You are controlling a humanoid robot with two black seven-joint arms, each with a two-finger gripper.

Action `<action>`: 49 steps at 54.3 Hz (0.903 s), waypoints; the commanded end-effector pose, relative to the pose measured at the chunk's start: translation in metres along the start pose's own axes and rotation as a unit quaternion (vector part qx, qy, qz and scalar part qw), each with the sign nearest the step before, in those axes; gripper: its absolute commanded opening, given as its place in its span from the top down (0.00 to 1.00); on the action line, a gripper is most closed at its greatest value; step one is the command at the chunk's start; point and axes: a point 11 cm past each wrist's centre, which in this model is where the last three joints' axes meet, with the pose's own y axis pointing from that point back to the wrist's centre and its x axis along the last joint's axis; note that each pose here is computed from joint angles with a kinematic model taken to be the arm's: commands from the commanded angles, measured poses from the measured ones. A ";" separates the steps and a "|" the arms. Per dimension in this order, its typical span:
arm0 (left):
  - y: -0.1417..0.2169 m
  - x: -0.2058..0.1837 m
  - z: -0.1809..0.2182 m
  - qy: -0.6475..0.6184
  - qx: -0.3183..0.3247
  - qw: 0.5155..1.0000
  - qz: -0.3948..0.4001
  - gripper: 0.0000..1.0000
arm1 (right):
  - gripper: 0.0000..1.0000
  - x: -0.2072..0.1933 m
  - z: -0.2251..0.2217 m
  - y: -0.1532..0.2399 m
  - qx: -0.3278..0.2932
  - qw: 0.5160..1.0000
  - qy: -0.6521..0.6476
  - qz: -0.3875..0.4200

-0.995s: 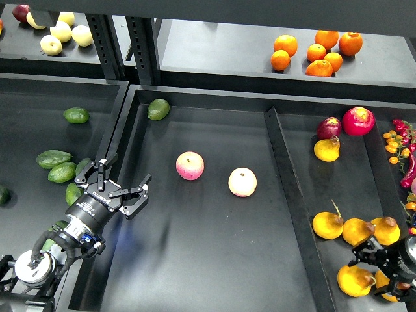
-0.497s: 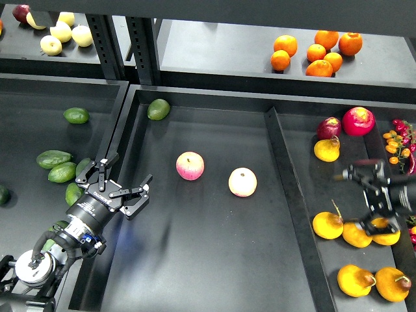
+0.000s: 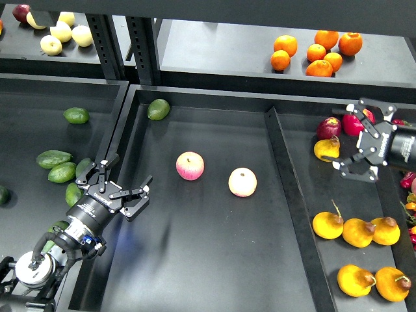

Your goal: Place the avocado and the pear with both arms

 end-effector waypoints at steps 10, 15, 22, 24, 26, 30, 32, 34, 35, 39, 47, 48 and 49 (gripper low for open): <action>0.000 -0.002 -0.001 -0.001 0.000 1.000 -0.003 0.01 | 0.01 -0.015 0.021 -0.036 0.089 0.988 -0.093 -0.090; 0.000 -0.003 -0.001 -0.002 0.001 1.000 -0.004 0.01 | 0.01 -0.021 0.030 -0.049 0.127 0.975 -0.133 -0.124; 0.001 -0.002 -0.001 -0.001 0.000 1.000 -0.003 0.01 | 0.01 -0.029 0.042 -0.065 0.176 0.952 -0.189 -0.164; 0.001 -0.002 -0.001 -0.001 0.000 1.000 -0.003 0.01 | 0.01 -0.032 0.045 -0.069 0.185 0.946 -0.202 -0.173; 0.001 -0.001 -0.001 0.000 0.000 1.000 -0.002 0.01 | 0.01 -0.035 0.050 -0.074 0.197 0.938 -0.219 -0.184; 0.001 -0.001 -0.002 0.000 0.001 1.000 -0.002 0.01 | 0.01 -0.036 0.061 -0.080 0.213 0.925 -0.247 -0.194; 0.001 -0.001 -0.002 0.000 0.002 1.000 -0.002 0.01 | 0.01 -0.035 0.073 -0.083 0.225 0.915 -0.272 -0.198; 0.001 -0.001 -0.002 0.000 0.002 1.000 -0.002 0.01 | 0.01 -0.035 0.079 -0.085 0.228 0.911 -0.282 -0.198; 0.001 -0.001 -0.002 0.000 0.002 1.000 -0.002 0.01 | 0.01 -0.034 0.080 -0.085 0.228 0.910 -0.285 -0.198; 0.001 -0.001 -0.002 0.000 0.002 1.000 -0.002 0.01 | 0.01 -0.036 0.089 -0.089 0.234 0.902 -0.301 -0.202; 0.001 0.000 -0.004 0.000 0.005 1.000 0.000 0.01 | 0.00 -0.039 0.108 -0.097 0.243 0.885 -0.341 -0.205; 0.001 0.001 -0.004 0.000 0.006 1.000 0.001 0.01 | 0.00 -0.037 0.111 -0.096 0.243 0.884 -0.346 -0.200; 0.001 0.001 -0.004 0.001 0.005 1.000 0.001 0.01 | 0.00 -0.036 0.112 -0.096 0.243 0.883 -0.348 -0.198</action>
